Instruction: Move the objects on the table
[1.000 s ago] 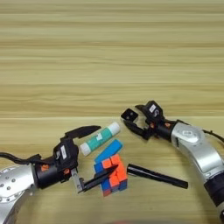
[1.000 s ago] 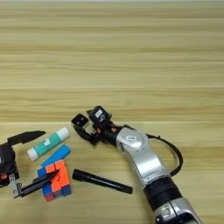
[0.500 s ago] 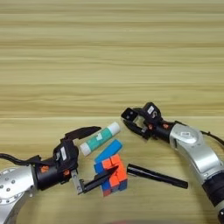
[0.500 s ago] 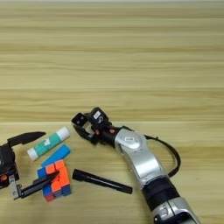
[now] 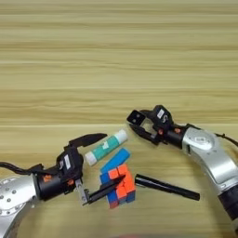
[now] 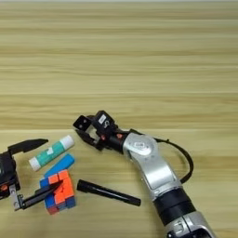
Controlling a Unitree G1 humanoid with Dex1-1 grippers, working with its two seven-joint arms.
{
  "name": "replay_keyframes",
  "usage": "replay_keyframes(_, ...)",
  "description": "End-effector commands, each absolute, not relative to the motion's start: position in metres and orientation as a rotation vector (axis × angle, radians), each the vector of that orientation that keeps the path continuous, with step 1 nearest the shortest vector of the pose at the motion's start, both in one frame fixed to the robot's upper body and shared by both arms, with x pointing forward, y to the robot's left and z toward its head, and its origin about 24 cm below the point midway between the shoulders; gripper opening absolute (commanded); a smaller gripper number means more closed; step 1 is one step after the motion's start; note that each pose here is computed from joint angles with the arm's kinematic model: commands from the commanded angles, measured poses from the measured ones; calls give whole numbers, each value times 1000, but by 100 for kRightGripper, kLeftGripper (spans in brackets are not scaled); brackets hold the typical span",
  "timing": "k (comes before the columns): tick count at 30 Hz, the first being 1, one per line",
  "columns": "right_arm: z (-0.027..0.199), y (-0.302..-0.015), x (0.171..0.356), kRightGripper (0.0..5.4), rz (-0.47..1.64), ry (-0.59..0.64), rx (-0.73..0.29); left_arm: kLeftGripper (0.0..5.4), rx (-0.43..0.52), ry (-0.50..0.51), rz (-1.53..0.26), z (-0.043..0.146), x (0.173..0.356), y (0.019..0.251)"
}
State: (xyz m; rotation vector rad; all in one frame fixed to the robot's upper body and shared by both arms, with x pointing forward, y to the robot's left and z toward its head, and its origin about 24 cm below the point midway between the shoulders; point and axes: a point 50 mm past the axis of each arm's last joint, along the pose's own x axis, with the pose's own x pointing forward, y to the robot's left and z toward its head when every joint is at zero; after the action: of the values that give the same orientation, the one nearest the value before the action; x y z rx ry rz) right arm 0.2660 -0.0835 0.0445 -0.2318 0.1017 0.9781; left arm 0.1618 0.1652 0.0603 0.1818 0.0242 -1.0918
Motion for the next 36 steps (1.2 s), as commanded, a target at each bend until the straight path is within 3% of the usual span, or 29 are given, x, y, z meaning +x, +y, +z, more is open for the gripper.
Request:
replay_keyframes(1, 53, -90, 257, 248, 1026, 66, -247, 540, 198, 23, -1089, 61, 165, 167)
replay_keyframes(7, 55, -115, 238, 248, 1127, 63, -307, 540, 204, 24, -1094, 62, 167, 168)
replay_keyframes(14, 40, -140, 212, 248, 1237, 149, -339, 540, 209, 24, -1098, 63, 167, 171)
replay_keyframes(26, 23, -153, 203, 248, 1228, 226, -325, 540, 206, 26, -1092, 64, 164, 172)
replay_keyframes(36, 39, -153, 208, 384, 1209, 160, -300, 540, 203, 34, -1084, 63, 163, 174)
